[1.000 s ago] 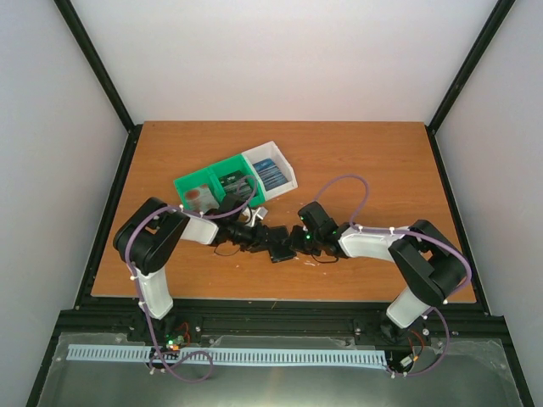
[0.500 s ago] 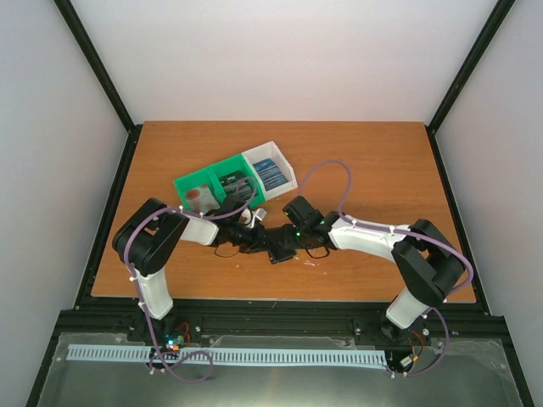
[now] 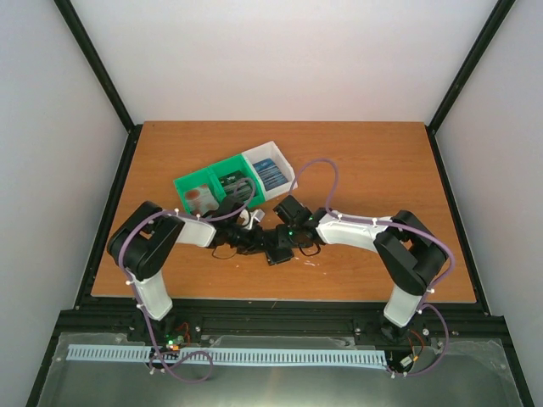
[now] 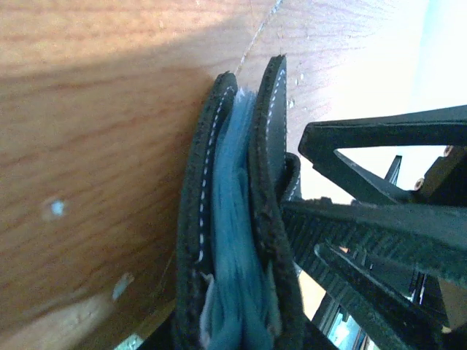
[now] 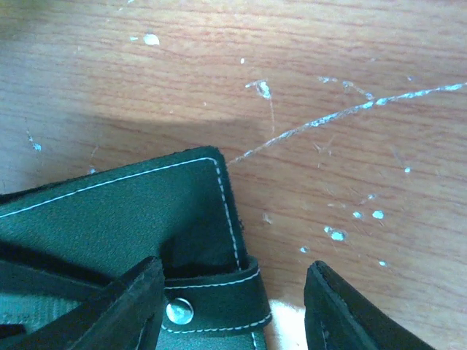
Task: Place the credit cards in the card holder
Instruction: Open the card holder at the center of the board.
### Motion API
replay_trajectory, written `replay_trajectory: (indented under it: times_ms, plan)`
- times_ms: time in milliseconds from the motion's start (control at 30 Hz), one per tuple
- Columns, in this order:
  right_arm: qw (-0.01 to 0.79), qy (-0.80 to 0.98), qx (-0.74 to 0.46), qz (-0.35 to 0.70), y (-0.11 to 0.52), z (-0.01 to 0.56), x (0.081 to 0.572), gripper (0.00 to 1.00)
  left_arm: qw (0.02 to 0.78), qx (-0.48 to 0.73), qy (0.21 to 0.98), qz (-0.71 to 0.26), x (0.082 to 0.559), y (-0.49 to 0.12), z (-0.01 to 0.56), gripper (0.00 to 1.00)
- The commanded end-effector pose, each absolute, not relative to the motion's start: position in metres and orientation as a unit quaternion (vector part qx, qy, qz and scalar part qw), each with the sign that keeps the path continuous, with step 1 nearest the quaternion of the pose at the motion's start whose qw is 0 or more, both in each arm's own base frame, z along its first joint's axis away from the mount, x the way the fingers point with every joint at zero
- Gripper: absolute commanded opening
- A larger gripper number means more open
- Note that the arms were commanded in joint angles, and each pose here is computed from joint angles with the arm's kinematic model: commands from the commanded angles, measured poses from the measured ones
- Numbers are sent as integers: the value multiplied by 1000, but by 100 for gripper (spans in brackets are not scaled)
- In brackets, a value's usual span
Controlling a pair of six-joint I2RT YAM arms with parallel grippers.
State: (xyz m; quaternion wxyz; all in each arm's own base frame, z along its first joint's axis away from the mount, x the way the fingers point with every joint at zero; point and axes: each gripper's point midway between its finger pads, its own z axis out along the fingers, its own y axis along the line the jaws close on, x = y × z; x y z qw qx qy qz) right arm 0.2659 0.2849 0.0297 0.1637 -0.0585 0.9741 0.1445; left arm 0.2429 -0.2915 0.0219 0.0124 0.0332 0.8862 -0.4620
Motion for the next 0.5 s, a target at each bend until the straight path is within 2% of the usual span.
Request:
replay_trajectory:
  times_ms: [0,200,467]
  plan:
    - [156,975,-51,147,288,34,264,53,34,68,885,-460,236,-290,30,1]
    - [136,975,-36,170,293,43,257,58,62,111,868,-481,237,-295,48,1]
    - [121,973,-49,192,301,52,247,58,86,116,866,-478,243,-294,59,1]
